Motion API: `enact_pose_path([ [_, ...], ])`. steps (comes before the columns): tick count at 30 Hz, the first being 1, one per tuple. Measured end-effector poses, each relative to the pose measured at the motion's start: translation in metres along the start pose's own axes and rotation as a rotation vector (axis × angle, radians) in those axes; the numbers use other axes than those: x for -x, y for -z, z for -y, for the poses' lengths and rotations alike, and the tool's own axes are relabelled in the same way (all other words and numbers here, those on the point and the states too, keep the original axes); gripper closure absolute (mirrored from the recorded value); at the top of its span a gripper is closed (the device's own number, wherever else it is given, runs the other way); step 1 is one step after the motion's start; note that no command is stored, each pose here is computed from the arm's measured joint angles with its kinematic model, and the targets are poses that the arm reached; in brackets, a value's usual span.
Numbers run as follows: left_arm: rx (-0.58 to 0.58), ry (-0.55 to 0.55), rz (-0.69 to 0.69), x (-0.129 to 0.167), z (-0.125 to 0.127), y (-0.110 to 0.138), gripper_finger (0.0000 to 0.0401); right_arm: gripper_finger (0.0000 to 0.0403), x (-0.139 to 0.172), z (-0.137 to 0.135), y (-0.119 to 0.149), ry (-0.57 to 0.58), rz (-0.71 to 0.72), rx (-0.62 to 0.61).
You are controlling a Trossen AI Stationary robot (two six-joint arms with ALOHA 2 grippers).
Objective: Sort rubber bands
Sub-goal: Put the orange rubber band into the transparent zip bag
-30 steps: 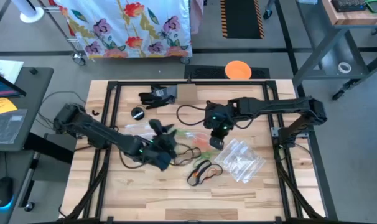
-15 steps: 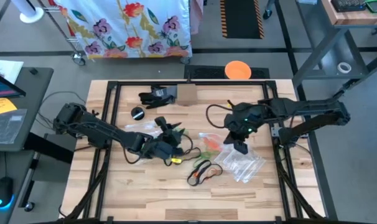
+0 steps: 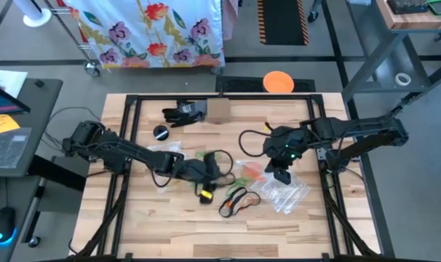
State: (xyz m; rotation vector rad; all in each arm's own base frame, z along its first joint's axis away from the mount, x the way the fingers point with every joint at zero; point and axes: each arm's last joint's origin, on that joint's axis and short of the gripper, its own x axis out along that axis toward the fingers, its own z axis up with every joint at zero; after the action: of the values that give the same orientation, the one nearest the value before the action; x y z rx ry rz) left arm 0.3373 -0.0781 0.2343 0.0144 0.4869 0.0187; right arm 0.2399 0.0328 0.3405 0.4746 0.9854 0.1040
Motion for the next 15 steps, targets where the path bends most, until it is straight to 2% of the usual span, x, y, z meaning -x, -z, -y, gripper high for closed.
enact_pose_path([
  [1,0.038,0.089,-0.031,-0.001,0.002,0.003,0.0265,0.0397,0.0,0.0,0.001,0.004,-0.01,0.002],
  [2,0.064,0.11,-0.056,-0.003,0.004,0.006,0.0265,0.0397,-0.001,0.0,0.002,0.007,-0.019,0.007],
  [5,0.093,0.018,-0.153,-0.01,0.007,0.022,0.0265,0.0397,-0.001,-0.001,0.003,0.01,-0.028,0.01],
  [7,0.081,0.04,-0.197,-0.019,0.01,0.032,0.0265,0.0397,-0.001,-0.001,0.004,0.01,-0.031,0.014],
  [9,0.077,0.114,-0.224,-0.031,0.016,0.041,0.0265,0.0397,-0.002,-0.003,0.005,0.011,-0.042,0.02],
  [11,0.077,0.169,-0.219,-0.044,0.023,0.04,0.0265,0.0397,-0.002,-0.005,0.007,0.01,-0.048,0.028],
  [15,-0.007,0.178,-0.194,-0.074,0.038,0.032,0.0265,0.0397,-0.004,-0.011,0.01,-0.001,-0.06,0.051],
])
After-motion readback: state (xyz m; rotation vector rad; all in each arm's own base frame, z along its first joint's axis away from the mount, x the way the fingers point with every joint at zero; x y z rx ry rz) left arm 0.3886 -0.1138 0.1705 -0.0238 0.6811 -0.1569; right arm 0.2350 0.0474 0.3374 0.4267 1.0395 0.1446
